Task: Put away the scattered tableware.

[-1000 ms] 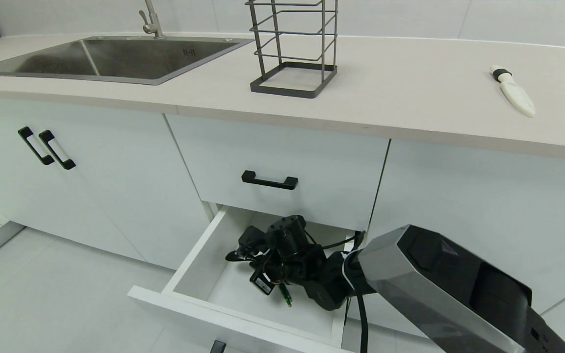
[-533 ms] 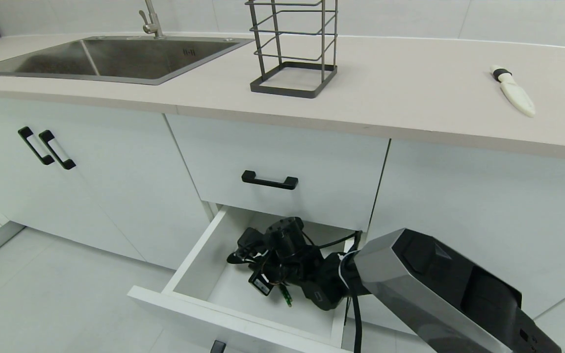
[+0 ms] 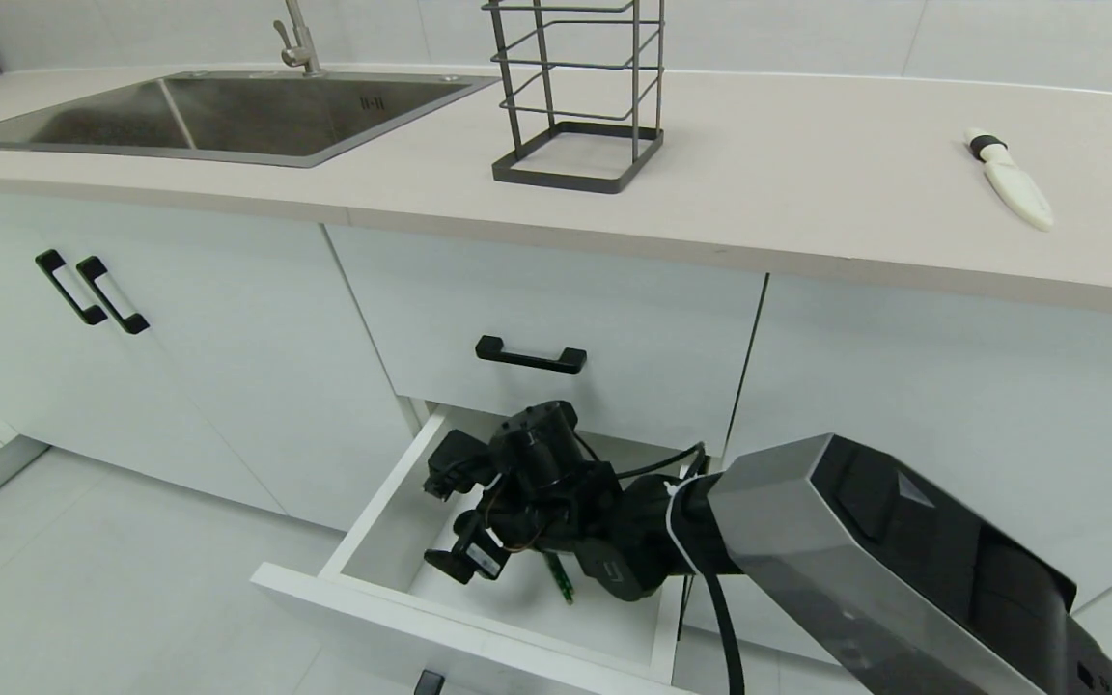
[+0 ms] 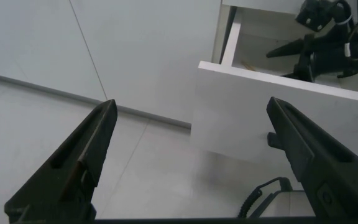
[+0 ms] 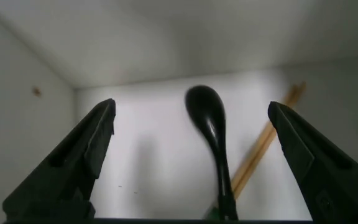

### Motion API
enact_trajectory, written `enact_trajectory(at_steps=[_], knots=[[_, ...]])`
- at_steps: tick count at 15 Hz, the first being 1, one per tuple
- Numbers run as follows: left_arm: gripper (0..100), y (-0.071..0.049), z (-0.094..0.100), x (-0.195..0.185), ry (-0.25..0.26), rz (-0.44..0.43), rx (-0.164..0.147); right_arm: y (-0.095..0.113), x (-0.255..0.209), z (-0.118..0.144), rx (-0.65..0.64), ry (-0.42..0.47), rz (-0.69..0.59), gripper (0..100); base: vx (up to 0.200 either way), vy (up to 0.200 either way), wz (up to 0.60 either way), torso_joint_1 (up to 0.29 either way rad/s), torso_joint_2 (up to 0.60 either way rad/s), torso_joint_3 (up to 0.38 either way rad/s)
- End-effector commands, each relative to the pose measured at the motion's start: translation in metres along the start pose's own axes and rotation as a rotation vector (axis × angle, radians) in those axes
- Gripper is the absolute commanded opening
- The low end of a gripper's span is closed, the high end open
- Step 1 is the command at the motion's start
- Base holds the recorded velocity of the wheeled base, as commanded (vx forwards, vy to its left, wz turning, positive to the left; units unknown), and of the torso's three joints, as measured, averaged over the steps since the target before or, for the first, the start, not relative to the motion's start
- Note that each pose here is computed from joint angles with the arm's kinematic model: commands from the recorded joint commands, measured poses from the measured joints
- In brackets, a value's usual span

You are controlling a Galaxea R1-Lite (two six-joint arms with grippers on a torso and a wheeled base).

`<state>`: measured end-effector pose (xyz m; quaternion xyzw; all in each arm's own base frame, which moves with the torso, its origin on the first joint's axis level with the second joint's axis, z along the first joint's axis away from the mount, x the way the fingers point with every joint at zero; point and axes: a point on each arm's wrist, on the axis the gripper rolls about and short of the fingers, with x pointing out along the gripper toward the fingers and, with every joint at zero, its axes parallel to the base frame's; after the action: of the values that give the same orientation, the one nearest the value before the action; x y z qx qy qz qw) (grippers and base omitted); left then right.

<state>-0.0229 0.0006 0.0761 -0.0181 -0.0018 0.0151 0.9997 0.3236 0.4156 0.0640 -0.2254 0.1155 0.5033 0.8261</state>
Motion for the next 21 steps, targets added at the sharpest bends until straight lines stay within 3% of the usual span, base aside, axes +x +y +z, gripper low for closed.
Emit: enact_trajectory(at_steps=[1, 7, 10, 12, 15, 18, 20, 21], knots=[[100, 0.0, 0.0, 0.0, 0.0, 0.0, 0.001, 0.004, -0.016, 0.026, -0.015, -0.056, 0.02, 100, 0.0, 0.0, 0.0, 0.0, 0.0, 0.0], [100, 0.0, 0.0, 0.0, 0.0, 0.0, -0.001, 0.025, -0.06, 0.057, -0.124, -0.096, 0.112, 100, 0.0, 0.0, 0.0, 0.0, 0.0, 0.0], [100, 0.0, 0.0, 0.0, 0.0, 0.0, 0.001, 0.03, -0.114, 0.062, -0.144, -0.085, 0.131, 100, 0.0, 0.0, 0.0, 0.0, 0.0, 0.0], [100, 0.0, 0.0, 0.0, 0.0, 0.0, -0.001, 0.03, -0.151, 0.066, -0.148, -0.135, 0.104, 100, 0.0, 0.0, 0.0, 0.0, 0.0, 0.0], [100, 0.0, 0.0, 0.0, 0.0, 0.0, 0.001, 0.031, -0.195, 0.054, -0.093, -0.188, 0.066, 100, 0.0, 0.0, 0.0, 0.0, 0.0, 0.0], [100, 0.0, 0.0, 0.0, 0.0, 0.0, -0.001, 0.039, -0.243, 0.022, 0.035, -0.27, 0.0, 100, 0.0, 0.0, 0.0, 0.0, 0.0, 0.0], [100, 0.0, 0.0, 0.0, 0.0, 0.0, -0.001, 0.05, -0.273, -0.005, 0.047, -0.224, 0.008, 100, 0.0, 0.0, 0.0, 0.0, 0.0, 0.0], [100, 0.0, 0.0, 0.0, 0.001, 0.001, 0.001, 0.05, -0.282, -0.006, 0.047, -0.233, 0.004, 100, 0.0, 0.0, 0.0, 0.0, 0.0, 0.0]])
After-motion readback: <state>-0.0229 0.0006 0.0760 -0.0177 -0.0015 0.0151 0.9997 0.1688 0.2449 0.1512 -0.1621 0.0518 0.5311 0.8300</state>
